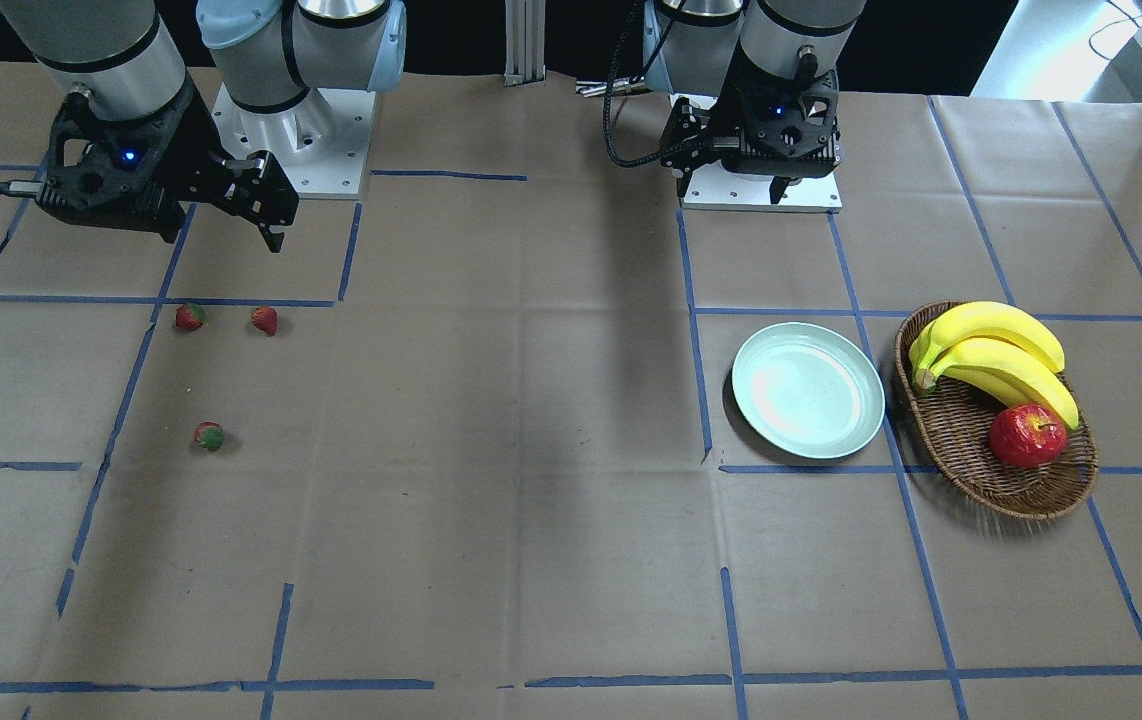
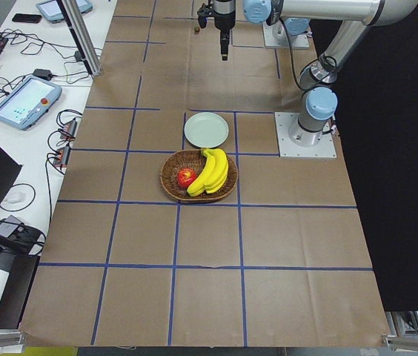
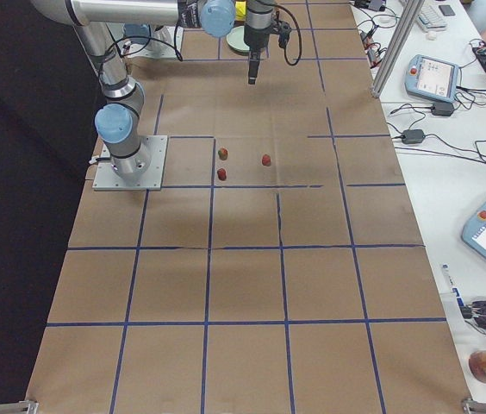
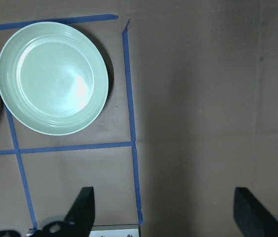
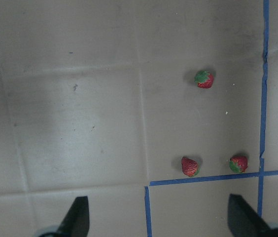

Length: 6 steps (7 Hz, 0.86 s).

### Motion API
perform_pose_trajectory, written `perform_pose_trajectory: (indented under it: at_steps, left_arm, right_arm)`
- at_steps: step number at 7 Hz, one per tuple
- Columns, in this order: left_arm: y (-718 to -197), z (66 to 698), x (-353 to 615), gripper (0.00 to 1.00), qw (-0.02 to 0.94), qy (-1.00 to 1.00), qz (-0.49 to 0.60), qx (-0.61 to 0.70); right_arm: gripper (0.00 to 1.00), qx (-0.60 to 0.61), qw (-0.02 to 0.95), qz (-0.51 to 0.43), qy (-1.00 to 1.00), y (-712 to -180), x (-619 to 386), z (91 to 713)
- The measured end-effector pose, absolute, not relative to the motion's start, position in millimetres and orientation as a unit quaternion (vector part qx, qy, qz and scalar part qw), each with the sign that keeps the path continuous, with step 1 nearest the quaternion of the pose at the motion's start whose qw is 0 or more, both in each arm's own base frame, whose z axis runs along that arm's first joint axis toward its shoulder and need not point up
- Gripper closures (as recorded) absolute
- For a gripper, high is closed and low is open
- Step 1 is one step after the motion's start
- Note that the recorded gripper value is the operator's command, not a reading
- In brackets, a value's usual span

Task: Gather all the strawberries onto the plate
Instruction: 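Move the right gripper over the scattered red strawberries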

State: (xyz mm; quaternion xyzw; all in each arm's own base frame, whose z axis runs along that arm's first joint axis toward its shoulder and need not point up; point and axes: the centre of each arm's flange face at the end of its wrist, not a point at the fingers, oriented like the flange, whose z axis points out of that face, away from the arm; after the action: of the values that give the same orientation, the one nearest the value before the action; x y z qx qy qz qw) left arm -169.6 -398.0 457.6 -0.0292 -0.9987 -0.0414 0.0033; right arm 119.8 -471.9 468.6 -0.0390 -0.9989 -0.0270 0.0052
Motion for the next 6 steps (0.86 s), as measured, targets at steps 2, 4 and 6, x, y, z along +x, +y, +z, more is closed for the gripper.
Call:
perform_pose_trajectory:
  at_steps: [2,4,6]
  left_arm:
    - [-398.4,455.2,-169.6,0.00,0.003,-0.999,-0.044,-0.029]
    - [-397.2,453.4,-169.5,0.00,0.003,-0.999,-0.046,-0.029]
    - [-396.9,453.2,-169.2,0.00,0.003,-0.998,-0.046,-0.030]
  right_arm:
    - [0.00,-0.038,0.004,-0.029,-0.999,-480.3,120.6,469.6]
    - [0.00,-0.038,0.004,-0.030,-0.999,-482.6,121.0,469.7]
    - [0.00,-0.038,0.004,-0.032,-0.999,-481.3,120.6,468.0]
